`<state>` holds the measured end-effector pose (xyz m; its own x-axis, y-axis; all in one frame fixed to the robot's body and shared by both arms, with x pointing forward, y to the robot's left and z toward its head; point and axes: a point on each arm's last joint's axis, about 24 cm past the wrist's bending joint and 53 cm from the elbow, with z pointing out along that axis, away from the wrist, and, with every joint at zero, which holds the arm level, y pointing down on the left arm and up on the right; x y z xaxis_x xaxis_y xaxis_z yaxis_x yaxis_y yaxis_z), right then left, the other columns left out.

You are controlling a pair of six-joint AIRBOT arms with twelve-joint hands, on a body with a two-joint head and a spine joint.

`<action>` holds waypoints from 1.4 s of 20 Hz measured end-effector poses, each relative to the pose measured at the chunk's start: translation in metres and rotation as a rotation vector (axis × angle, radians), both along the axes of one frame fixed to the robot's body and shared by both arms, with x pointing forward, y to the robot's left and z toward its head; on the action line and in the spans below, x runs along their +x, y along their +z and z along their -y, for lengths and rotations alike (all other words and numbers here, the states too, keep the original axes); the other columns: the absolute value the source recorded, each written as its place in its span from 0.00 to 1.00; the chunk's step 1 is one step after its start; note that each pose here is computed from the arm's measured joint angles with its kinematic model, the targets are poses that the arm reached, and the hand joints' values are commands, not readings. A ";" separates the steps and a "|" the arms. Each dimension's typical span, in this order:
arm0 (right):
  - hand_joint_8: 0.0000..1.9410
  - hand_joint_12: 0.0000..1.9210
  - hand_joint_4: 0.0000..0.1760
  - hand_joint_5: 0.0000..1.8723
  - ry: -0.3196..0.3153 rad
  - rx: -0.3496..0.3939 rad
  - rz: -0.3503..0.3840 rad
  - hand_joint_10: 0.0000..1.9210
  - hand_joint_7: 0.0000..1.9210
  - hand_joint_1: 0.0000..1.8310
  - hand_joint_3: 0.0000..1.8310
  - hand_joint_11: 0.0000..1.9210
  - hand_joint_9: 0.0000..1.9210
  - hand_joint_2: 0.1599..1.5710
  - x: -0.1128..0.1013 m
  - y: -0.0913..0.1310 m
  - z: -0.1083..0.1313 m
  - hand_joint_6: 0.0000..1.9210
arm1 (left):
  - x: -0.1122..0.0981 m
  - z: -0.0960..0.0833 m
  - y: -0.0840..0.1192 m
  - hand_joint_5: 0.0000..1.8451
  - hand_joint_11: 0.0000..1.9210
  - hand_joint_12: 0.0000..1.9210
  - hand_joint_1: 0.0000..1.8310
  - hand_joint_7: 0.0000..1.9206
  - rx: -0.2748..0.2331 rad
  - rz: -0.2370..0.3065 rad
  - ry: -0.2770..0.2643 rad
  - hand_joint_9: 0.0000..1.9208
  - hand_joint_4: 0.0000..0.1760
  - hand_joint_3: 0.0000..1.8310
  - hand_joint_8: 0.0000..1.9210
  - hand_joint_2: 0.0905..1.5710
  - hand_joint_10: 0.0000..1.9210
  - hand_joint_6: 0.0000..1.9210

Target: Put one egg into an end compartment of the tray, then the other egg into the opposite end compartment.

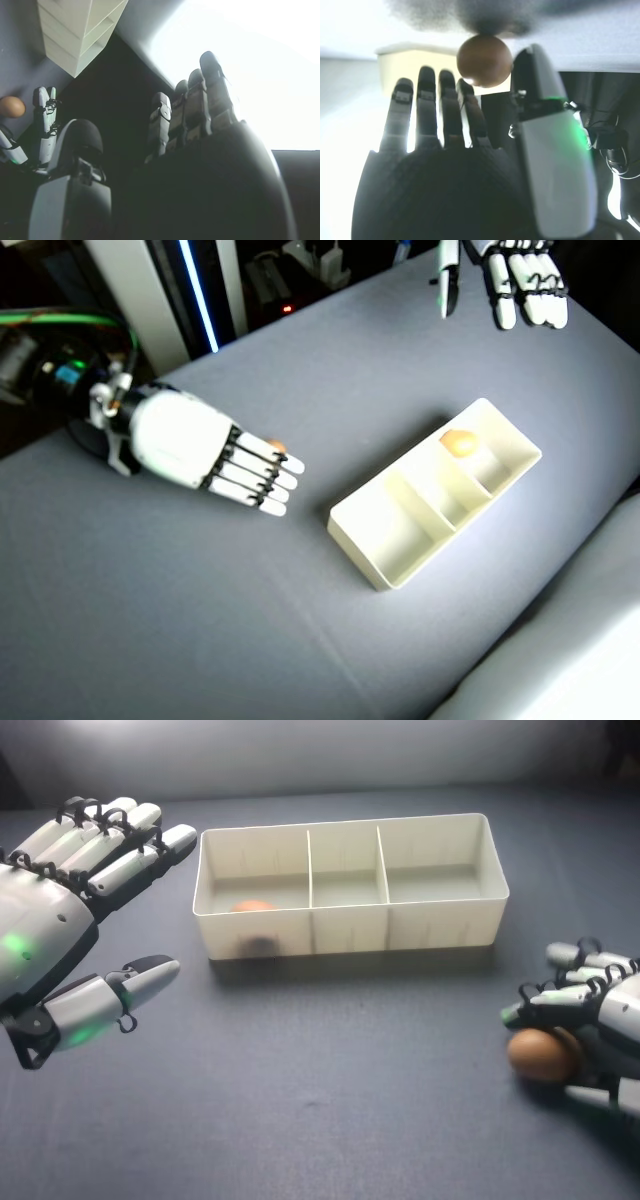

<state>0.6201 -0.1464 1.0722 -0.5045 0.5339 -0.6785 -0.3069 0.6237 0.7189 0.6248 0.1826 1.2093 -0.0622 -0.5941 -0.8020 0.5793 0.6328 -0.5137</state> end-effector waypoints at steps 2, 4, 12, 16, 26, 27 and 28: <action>0.70 0.83 0.00 0.33 0.000 0.008 0.026 0.77 0.40 0.72 0.00 0.45 0.44 0.76 0.005 0.009 -0.003 0.66 | -0.002 -0.001 0.001 0.05 0.00 0.28 0.23 0.03 -0.001 0.002 0.000 0.00 0.37 0.00 0.00 0.86 0.00 0.00; 0.75 0.92 0.00 0.33 0.007 0.013 0.040 0.80 0.43 0.67 0.00 0.45 0.47 0.77 0.007 0.015 -0.006 0.69 | -0.005 -0.007 0.001 0.06 0.00 0.37 0.24 0.04 0.008 0.005 0.006 0.02 0.32 0.00 0.00 0.86 0.00 0.00; 0.71 0.90 0.00 0.31 0.032 0.098 0.252 0.79 0.40 0.71 0.00 0.35 0.39 0.78 0.025 0.100 -0.014 0.75 | -0.013 -0.017 -0.005 0.07 0.00 0.26 0.26 0.03 -0.012 -0.012 0.025 0.01 0.13 0.00 0.00 0.87 0.00 0.00; 0.79 0.99 0.00 0.32 0.002 0.137 0.317 0.84 0.42 0.66 0.00 0.43 0.46 0.79 0.057 0.130 -0.019 0.71 | -0.012 -0.021 -0.008 0.08 0.00 0.19 0.30 0.03 -0.020 -0.023 0.036 0.00 0.31 0.00 0.00 0.86 0.00 0.00; 0.47 0.96 0.00 0.08 -0.084 0.073 0.210 0.66 0.18 0.57 0.00 0.16 0.18 0.76 0.138 0.115 -0.040 0.51 | -0.009 -0.016 -0.034 0.10 0.00 0.35 0.22 0.05 -0.067 -0.101 0.015 0.03 0.29 0.00 0.00 0.87 0.01 0.00; 0.29 0.94 0.00 0.05 -0.089 0.066 0.190 0.55 0.12 0.52 0.00 0.03 0.09 0.74 0.140 0.109 -0.039 0.29 | -0.008 -0.016 -0.037 0.09 0.00 0.32 0.22 0.05 -0.064 -0.111 0.014 0.03 0.38 0.00 0.00 0.87 0.00 0.00; 0.29 0.94 0.00 0.05 -0.095 0.063 0.177 0.55 0.12 0.52 0.00 0.03 0.09 0.74 0.141 0.106 -0.037 0.29 | -0.009 -0.015 -0.037 0.09 0.00 0.32 0.22 0.05 -0.065 -0.111 0.012 0.03 0.38 0.00 0.00 0.87 0.00 0.00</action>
